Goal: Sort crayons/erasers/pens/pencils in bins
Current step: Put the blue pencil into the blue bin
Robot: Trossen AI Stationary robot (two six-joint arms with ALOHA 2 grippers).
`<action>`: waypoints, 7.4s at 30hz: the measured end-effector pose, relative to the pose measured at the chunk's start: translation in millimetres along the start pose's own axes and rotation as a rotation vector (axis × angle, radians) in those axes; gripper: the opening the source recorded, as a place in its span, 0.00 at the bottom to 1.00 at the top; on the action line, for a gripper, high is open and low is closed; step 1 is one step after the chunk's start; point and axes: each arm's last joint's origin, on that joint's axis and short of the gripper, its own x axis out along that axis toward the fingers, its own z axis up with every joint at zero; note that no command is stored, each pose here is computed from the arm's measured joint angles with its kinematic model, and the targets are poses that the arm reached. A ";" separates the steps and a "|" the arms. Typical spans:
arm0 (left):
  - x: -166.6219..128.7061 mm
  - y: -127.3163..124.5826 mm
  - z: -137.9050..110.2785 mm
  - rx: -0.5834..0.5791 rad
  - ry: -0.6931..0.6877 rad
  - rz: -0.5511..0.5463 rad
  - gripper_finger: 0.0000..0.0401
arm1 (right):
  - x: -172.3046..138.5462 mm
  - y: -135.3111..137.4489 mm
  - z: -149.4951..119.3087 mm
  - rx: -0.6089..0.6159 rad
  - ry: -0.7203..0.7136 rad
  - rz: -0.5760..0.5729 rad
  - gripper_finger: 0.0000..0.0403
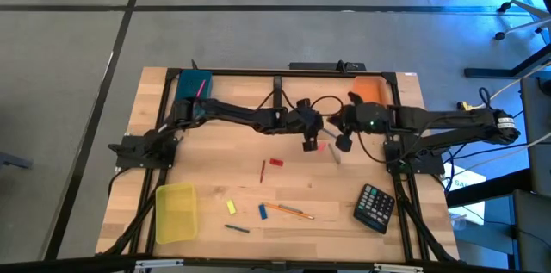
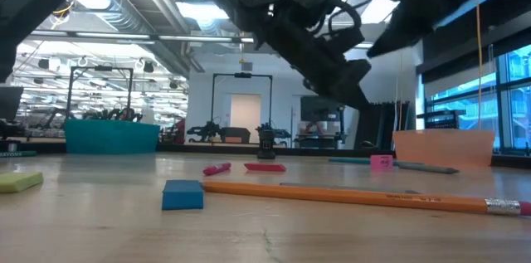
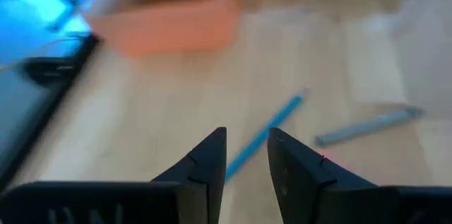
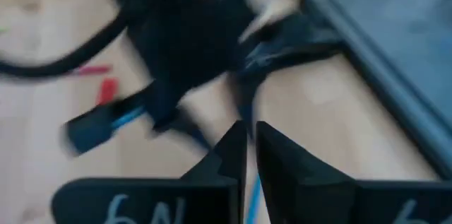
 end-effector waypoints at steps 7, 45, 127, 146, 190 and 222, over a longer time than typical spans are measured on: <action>15.9 12.9 -16.4 0.039 -0.003 -0.183 0.24 | -2.5 -0.3 1.0 0.025 0.009 0.015 0.09; 50.1 73.8 -74.0 -0.111 0.165 -0.178 0.24 | -4.1 6.1 -1.8 0.003 0.036 0.097 0.09; -14.8 52.0 97.8 -0.087 0.107 -0.016 0.38 | 64.3 -52.6 -130.6 0.302 0.313 -0.200 0.38; -109.0 37.7 122.5 -0.084 0.278 0.099 0.38 | 76.4 -55.5 -140.8 0.324 0.385 -0.124 0.18; -154.0 9.0 92.5 -0.059 0.393 0.150 0.38 | 73.6 -23.2 -98.8 0.295 0.015 0.362 0.07; 33.3 32.4 -60.3 -0.078 0.289 -0.262 0.37 | -25.9 -57.7 -55.4 0.211 0.104 -0.663 0.14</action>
